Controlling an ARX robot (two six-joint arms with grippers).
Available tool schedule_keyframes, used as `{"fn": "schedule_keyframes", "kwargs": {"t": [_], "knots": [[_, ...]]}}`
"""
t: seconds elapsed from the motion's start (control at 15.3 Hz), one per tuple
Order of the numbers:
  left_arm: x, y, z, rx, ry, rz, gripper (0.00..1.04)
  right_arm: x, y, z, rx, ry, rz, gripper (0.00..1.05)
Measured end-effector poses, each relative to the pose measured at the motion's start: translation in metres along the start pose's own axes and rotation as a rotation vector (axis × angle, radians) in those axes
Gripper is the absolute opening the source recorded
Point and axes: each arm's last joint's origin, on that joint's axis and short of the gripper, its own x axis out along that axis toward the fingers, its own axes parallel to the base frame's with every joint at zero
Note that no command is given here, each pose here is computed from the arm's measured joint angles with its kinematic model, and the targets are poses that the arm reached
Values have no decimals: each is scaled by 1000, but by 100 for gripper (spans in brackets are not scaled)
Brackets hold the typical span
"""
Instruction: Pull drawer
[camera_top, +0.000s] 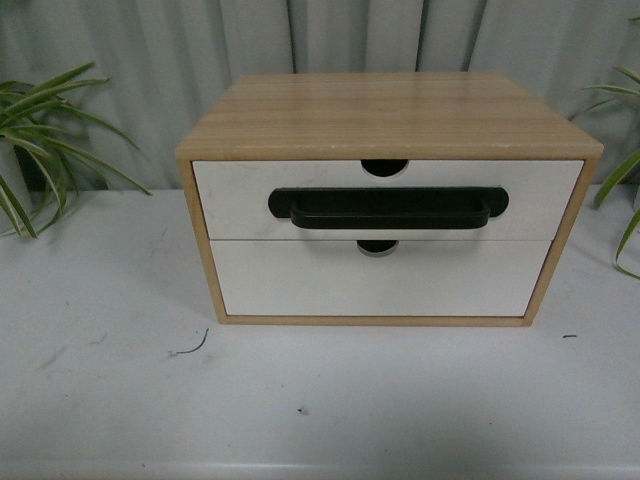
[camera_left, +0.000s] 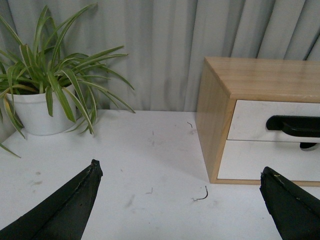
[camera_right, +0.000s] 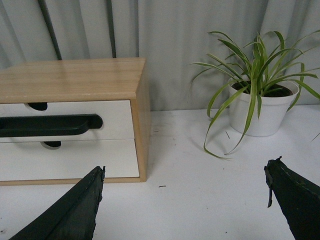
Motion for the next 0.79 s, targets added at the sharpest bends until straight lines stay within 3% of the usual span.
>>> {"fn": "schedule_keyframes", "kwargs": {"t": [0.79], "knots": [[0, 0, 0, 0, 0, 0, 98, 0, 0, 0, 0, 0, 0, 98]]}}
